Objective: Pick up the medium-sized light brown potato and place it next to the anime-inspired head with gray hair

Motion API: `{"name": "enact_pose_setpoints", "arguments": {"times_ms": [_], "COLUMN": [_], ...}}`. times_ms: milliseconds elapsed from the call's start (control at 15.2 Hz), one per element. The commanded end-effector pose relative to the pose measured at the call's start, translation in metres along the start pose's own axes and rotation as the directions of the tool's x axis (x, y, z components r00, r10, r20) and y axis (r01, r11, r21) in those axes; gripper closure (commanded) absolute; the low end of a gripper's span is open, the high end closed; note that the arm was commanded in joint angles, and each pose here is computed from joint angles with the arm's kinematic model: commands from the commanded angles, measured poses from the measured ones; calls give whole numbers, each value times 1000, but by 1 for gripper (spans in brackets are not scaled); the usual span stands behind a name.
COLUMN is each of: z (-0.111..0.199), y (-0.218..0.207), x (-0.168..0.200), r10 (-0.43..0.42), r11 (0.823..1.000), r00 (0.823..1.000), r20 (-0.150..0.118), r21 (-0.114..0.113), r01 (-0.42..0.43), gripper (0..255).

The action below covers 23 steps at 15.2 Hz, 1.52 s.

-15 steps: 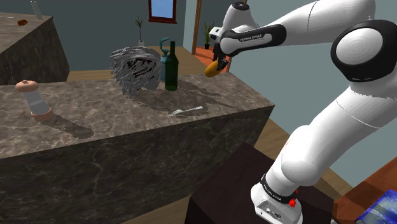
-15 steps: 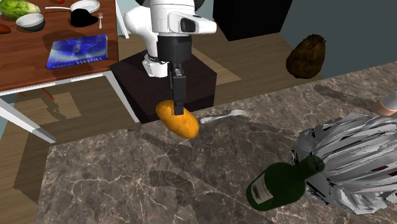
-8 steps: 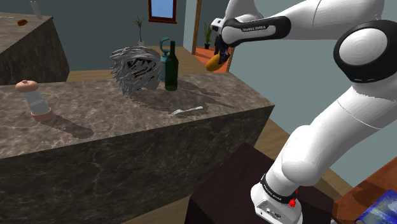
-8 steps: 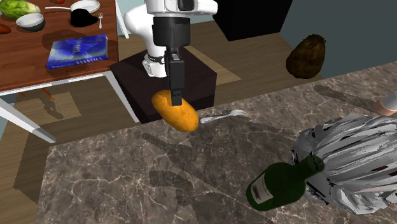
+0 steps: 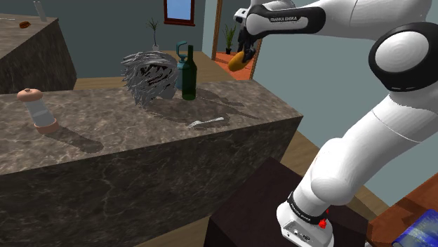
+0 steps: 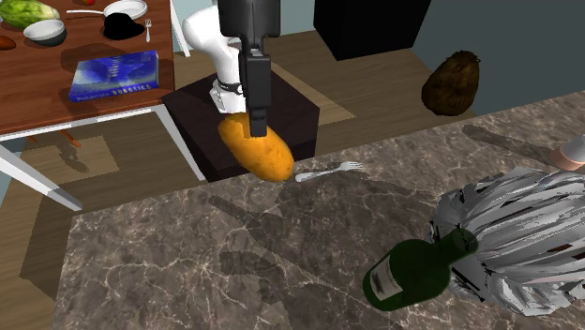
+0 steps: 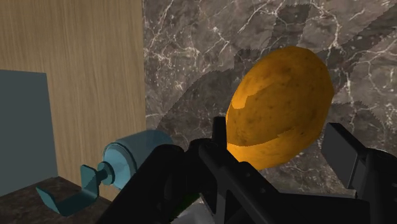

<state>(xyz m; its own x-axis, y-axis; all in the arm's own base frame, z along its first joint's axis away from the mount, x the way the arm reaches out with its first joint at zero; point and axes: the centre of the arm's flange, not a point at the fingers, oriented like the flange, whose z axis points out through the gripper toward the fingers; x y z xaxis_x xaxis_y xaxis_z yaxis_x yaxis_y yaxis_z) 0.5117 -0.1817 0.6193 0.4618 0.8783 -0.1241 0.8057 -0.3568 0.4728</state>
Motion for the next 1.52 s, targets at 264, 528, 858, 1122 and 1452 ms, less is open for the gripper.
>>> {"name": "enact_pose_setpoints", "arguments": {"times_ms": [264,528,858,1122,1452], "z": [-27,-46,-52,-58,-65], "y": [14,24,28,32,36], "x": [-5,-7,45,97,163], "r10": [0,0,0,0,0], "r11": [1000,1000,1000,1000,1000], "r00": [1000,1000,1000,1000,1000], "r20": [0,0,0,0,0], "r21": [0,0,0,0,0], "r01": [0,0,0,0,0], "gripper": [255,255,255,255,255]}}
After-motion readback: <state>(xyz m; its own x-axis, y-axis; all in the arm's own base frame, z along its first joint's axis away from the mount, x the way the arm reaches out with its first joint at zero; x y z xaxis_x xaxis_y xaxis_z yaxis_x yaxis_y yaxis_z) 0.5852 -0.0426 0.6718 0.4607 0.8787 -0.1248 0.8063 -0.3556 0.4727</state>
